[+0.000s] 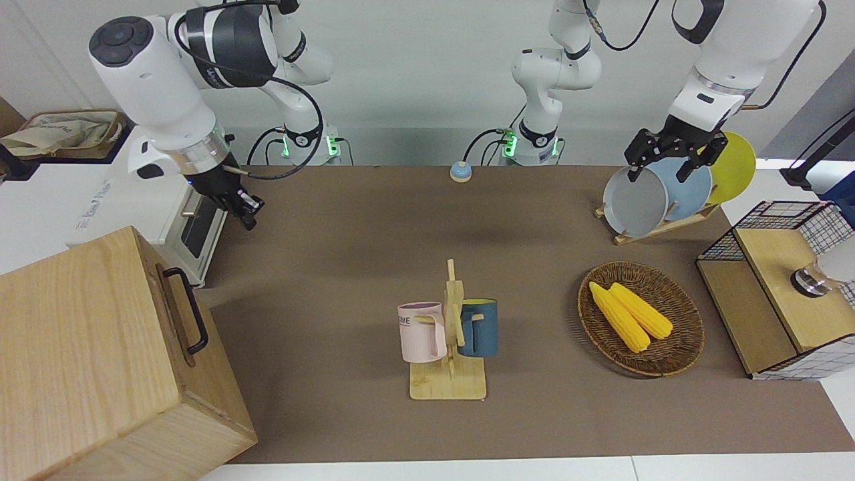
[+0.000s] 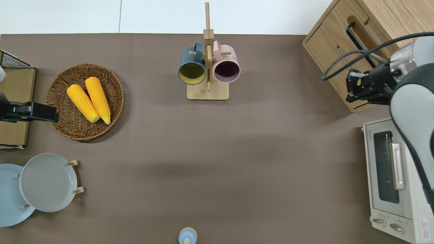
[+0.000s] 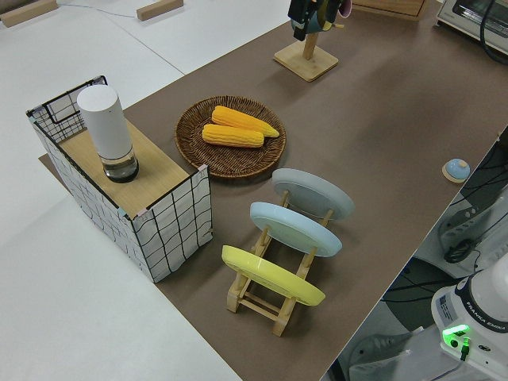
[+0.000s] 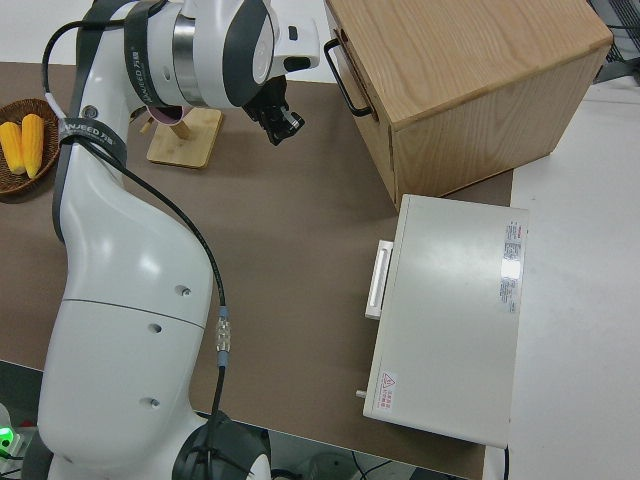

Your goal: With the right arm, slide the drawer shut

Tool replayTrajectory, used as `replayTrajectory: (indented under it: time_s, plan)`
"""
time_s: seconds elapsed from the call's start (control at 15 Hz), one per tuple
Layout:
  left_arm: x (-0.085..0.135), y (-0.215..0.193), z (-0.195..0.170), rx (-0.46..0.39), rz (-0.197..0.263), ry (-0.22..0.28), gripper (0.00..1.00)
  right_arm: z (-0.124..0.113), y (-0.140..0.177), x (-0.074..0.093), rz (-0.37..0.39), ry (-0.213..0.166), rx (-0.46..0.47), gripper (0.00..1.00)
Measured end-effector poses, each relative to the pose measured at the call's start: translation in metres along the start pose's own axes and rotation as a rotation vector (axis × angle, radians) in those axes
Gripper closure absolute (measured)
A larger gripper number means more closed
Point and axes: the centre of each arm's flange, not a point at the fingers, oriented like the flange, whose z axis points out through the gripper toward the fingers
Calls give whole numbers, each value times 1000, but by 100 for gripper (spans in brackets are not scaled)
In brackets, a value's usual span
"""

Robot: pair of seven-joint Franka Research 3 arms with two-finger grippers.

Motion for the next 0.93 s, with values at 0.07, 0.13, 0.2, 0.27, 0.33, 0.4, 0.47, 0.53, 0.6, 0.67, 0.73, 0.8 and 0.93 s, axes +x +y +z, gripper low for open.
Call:
replayTrajectory:
  time_s: [0.07, 0.13, 0.2, 0.27, 0.33, 0.4, 0.47, 0.53, 0.6, 0.67, 0.73, 0.8, 0.93]
  plan:
    - [0, 0, 0, 0, 0, 0, 1, -6, 6, -7, -36, -3, -5, 99]
    - [0, 0, 0, 0, 0, 0, 0, -10, 13, -13, -75, -1, -12, 99]
    - [0, 0, 0, 0, 0, 0, 0, -14, 20, -18, -119, 2, -22, 99]
    - [0, 0, 0, 0, 0, 0, 0, -17, 30, -21, -167, 4, -29, 99]
    - [0, 0, 0, 0, 0, 0, 0, -20, 41, -23, -209, 4, -34, 99]
    - [0, 0, 0, 0, 0, 0, 0, -21, 55, -24, -247, 0, -40, 99]
    - [0, 0, 0, 0, 0, 0, 0, -22, 68, -25, -278, -2, -54, 99]
    - [0, 0, 0, 0, 0, 0, 0, -22, 78, -26, -305, -1, -77, 99]
    - [0, 0, 0, 0, 0, 0, 0, -22, 85, -29, -329, 1, -104, 99]
    - [0, 0, 0, 0, 0, 0, 0, -21, 86, -34, -349, 2, -122, 99]
    - [0, 0, 0, 0, 0, 0, 0, -21, 84, -39, -366, 2, -138, 99]
    - [0, 0, 0, 0, 0, 0, 0, -20, 80, -44, -382, 2, -146, 99]
    - [0, 0, 0, 0, 0, 0, 0, -19, 74, -50, -428, 3, -157, 99]
